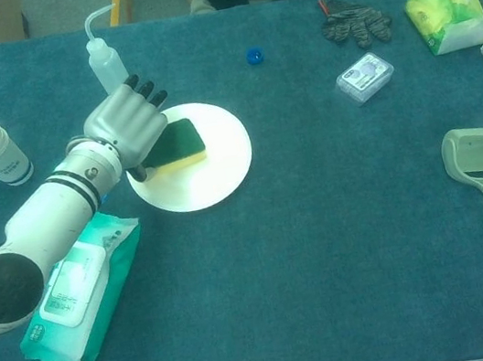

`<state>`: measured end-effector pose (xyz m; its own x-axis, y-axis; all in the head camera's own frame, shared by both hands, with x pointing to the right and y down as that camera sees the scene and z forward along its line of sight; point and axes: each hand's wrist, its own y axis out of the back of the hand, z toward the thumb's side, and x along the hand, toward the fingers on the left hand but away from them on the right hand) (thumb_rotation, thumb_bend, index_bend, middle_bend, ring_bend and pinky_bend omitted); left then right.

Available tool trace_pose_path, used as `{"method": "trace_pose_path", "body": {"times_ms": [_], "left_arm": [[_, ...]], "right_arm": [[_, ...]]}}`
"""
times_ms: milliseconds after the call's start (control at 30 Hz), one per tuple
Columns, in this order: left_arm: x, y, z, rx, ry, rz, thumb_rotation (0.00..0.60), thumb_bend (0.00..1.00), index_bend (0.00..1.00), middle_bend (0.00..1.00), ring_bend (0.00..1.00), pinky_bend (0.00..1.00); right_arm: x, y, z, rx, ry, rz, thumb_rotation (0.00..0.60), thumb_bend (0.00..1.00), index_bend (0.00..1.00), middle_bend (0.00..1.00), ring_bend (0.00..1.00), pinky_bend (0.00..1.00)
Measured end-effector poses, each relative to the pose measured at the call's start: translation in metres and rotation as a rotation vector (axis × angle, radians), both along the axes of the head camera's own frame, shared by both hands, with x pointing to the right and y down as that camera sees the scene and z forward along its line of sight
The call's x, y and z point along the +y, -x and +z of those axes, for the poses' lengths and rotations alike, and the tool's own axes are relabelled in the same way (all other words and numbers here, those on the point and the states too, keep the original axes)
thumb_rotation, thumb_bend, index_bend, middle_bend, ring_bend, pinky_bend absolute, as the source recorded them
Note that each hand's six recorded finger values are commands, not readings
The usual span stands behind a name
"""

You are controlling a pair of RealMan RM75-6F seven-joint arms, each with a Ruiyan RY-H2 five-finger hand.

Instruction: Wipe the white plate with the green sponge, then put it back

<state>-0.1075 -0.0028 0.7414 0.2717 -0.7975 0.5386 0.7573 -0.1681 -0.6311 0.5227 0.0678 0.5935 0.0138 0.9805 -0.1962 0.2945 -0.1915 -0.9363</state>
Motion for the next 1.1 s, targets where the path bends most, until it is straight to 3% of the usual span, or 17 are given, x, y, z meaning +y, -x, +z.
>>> {"method": "trace_pose_path", "body": {"times_ms": [433,667,1100], "left_arm": [[0.002,0.03,-0.007,-0.053,-0.018,-0.032,0.348,0.25,0.45,0.04,0.0,0.02],[-0.001,0.012,-0.022,0.019,-0.029,-0.026,0.347,0.25,0.45,0.05,0.0,0.02],[0.004,-0.022,-0.004,0.044,0.001,0.004,0.348,0.25,0.45,0.05,0.0,0.02]], "right_arm": [[0.001,0.004,-0.002,-0.011,-0.008,-0.012,0.6,0.39,0.39,0.39,0.24,0.45],[0.002,0.004,-0.001,-0.014,-0.004,-0.014,0.6,0.39,0.39,0.39,0.24,0.45],[0.003,-0.006,-0.005,-0.002,-0.012,0.012,0.6,0.39,0.39,0.39,0.24,0.45]]}}
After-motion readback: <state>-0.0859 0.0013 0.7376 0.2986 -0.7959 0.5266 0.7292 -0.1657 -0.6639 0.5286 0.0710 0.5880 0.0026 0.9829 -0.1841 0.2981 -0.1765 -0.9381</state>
